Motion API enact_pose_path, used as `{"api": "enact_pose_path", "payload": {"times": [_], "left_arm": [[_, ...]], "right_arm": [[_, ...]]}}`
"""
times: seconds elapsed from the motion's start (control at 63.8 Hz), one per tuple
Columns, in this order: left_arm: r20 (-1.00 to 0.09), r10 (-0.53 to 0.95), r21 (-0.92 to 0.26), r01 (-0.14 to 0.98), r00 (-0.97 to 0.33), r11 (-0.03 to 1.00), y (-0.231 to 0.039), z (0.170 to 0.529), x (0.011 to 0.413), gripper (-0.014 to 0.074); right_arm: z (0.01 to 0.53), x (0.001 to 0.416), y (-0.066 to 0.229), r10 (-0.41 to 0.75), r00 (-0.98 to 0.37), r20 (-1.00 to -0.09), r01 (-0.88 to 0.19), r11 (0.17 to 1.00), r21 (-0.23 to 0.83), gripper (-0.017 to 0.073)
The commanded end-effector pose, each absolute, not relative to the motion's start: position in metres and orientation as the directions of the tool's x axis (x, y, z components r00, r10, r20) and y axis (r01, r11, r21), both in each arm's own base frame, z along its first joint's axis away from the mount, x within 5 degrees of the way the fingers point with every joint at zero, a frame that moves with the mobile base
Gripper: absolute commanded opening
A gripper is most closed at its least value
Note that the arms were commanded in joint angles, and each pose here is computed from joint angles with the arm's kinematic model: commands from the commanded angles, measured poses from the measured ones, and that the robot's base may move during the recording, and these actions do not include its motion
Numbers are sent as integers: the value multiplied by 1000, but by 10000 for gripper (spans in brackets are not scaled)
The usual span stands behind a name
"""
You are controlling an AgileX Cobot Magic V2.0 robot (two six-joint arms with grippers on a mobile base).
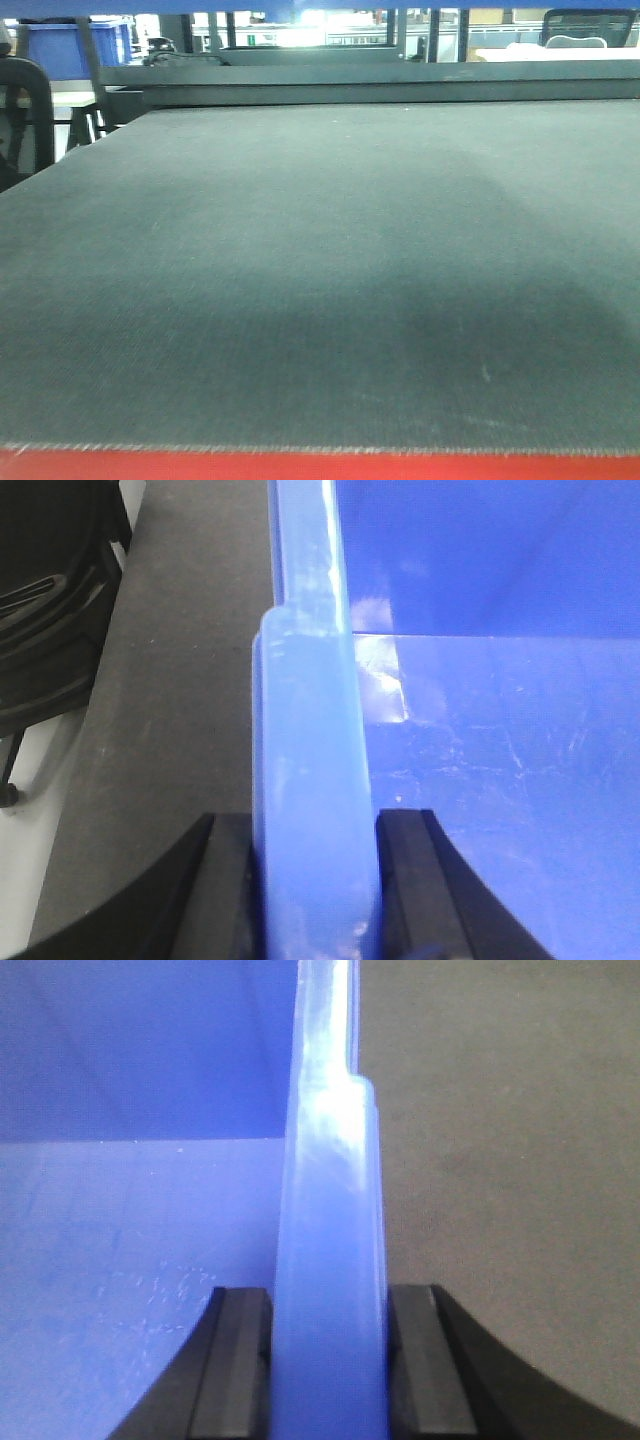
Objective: Move blue bin to conveyor side
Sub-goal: 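Hold the bin with both grippers while driving to the red conveyor table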
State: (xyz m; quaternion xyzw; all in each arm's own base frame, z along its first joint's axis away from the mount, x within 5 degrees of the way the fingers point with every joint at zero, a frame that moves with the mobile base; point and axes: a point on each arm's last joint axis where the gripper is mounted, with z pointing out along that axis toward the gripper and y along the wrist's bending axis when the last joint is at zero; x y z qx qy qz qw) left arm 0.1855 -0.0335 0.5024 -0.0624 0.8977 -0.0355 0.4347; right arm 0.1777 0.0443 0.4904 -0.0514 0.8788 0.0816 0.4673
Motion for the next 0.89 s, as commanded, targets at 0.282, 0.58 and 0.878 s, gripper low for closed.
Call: {"api": "enact_pose_path", "payload": {"times": [0.282,0.58,0.878], "left_arm": [[-841,-130,-114,-63,-526,992,-31,515,182,-20],[-841,-130,-114,-63,-526,992,-31,515,182,-20],[-841,-130,-114,-63,-526,992,-31,515,182,-20]], "right_arm": [[508,174,40,-7,-421,-907,-167,984,70,-89],[508,174,40,-7,-421,-907,-167,984,70,-89],[508,174,40,-7,-421,-907,-167,984,70,-89]]}}
